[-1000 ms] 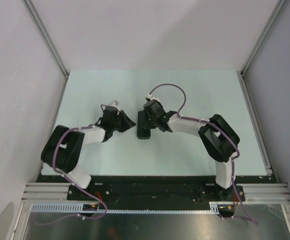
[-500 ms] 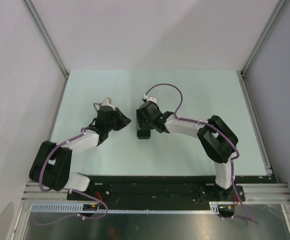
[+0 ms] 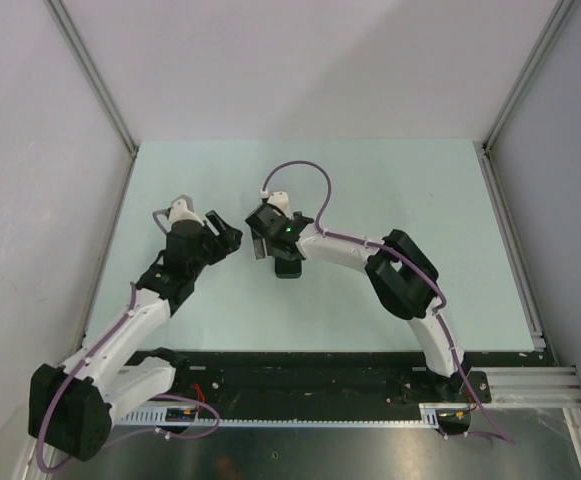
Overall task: Organize the sunglasses
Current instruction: Move the case with the sunglasses to the center of the board.
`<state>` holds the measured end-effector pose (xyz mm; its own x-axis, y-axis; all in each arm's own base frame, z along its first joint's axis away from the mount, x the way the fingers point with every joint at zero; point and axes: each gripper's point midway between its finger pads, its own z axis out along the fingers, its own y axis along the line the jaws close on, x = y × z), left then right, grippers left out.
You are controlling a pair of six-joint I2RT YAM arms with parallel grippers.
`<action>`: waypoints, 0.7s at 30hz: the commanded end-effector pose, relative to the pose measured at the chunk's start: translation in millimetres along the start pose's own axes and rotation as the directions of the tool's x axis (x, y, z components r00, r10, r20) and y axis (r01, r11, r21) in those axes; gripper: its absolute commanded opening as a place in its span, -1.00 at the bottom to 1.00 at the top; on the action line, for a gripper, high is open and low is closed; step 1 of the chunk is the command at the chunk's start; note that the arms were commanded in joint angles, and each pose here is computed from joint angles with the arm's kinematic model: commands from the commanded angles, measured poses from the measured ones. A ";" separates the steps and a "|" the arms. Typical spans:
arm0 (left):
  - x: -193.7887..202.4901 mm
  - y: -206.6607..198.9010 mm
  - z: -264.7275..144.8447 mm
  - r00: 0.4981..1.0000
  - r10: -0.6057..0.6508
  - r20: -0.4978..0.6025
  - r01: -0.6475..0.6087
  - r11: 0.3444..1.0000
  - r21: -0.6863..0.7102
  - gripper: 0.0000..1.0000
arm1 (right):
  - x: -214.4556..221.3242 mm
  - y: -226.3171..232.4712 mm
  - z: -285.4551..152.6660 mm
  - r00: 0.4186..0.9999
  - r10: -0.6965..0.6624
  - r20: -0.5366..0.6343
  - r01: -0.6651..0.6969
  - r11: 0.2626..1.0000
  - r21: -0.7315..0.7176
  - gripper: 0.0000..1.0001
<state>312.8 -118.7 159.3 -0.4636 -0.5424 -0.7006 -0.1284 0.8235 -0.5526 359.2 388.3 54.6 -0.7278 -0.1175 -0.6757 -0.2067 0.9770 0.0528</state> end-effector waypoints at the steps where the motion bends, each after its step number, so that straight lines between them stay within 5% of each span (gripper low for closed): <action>1: -6.4 13.3 -12.9 0.999 0.030 0.026 -0.029 0.998 -0.053 0.48 | 11.4 -13.9 6.6 0.999 -0.029 -0.036 0.033 0.993 0.112 0.75; 15: -9.4 16.8 -14.6 0.999 0.037 0.025 -0.035 0.997 -0.074 0.55 | 5.7 -28.7 -2.6 0.998 -0.045 0.032 0.037 0.975 0.219 0.81; 21: -7.5 23.1 -12.3 0.999 0.033 0.012 -0.032 0.994 -0.106 0.57 | 21.4 -26.9 10.9 0.999 -0.018 -0.034 0.023 0.985 0.172 0.81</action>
<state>297.1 -101.7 150.2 -0.4844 -0.5151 -0.7071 -0.1839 0.8502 -0.4933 356.7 366.1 44.3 -0.7209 -0.1633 -0.6736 -0.1311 0.9864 -0.0988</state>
